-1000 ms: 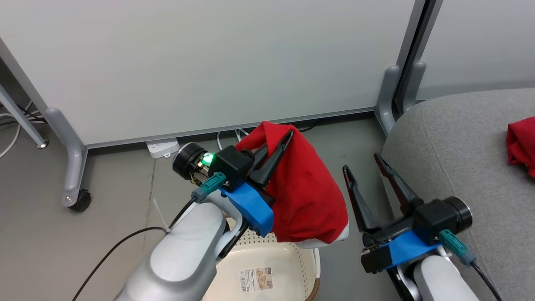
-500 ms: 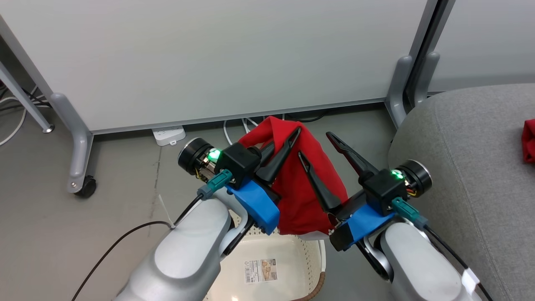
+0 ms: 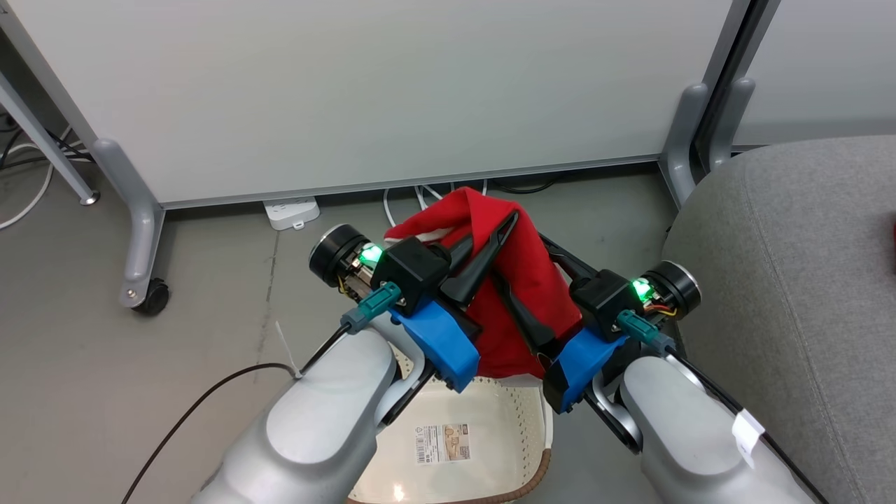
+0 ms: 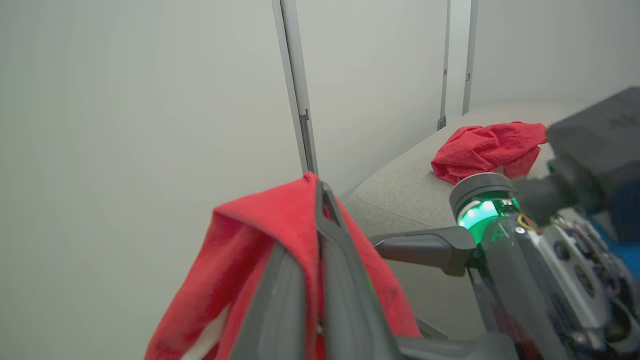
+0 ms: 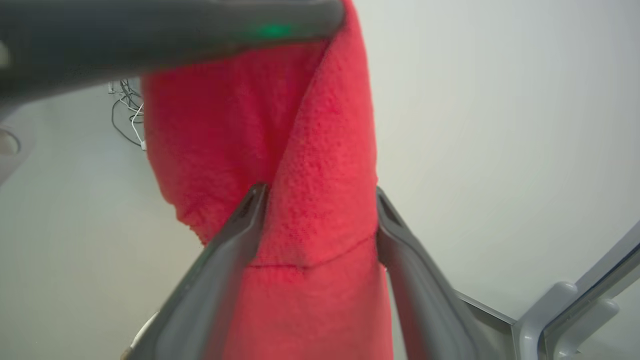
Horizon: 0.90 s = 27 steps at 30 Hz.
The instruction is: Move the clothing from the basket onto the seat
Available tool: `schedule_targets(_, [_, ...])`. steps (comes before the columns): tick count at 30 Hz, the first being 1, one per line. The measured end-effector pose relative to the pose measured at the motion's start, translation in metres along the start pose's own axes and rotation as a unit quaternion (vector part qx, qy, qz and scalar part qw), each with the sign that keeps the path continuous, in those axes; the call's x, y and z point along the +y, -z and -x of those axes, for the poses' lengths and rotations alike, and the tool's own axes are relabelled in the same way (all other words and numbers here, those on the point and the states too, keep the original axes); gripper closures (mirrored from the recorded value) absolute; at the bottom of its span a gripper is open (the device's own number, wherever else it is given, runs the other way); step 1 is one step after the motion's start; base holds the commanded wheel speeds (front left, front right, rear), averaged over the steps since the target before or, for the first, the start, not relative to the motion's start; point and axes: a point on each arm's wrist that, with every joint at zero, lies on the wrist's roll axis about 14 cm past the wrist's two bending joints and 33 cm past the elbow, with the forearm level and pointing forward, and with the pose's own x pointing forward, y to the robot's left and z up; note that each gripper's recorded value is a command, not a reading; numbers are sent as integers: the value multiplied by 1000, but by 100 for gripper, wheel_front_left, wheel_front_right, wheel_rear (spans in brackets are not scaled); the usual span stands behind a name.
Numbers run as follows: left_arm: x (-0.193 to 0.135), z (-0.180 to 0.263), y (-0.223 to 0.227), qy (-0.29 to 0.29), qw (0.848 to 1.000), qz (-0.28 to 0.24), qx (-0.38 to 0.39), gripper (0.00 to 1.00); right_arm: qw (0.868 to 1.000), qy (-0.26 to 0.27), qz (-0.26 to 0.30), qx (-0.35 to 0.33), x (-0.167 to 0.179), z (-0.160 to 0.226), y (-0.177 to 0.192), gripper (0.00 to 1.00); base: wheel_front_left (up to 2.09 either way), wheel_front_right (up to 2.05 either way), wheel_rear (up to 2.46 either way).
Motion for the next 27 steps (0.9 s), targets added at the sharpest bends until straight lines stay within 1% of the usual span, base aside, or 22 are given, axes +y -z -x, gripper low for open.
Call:
schedule_targets(4, [0, -2, 0, 2, 1000, 0, -1, 100, 1000, -6, -1, 17, 1, -3, 10, 0, 0, 0, 0])
schedule_targets(5, [1, -2, 0, 1, 1000, 0, -1, 100, 1000, -6, -4, 20, 2, -4, 11, 52, 0, 0, 0])
schedule_targets(6, [1, -3, 1, 1, 1000, 1, 0, 100, 1000, -7, -8, 24, 3, -4, 13, 99, 0, 0, 0])
schedule_targets(15, [0, -4, 0, 2, 1000, 0, -1, 100, 999, -14, -15, 29, 7, -7, 15, 100, 0, 0, 0])
schedule_targets(27, [-2, -6, -1, 5, 1000, 1, -3, 100, 999, -7, -23, 31, 4, -5, 16, 100, 0, 0, 0])
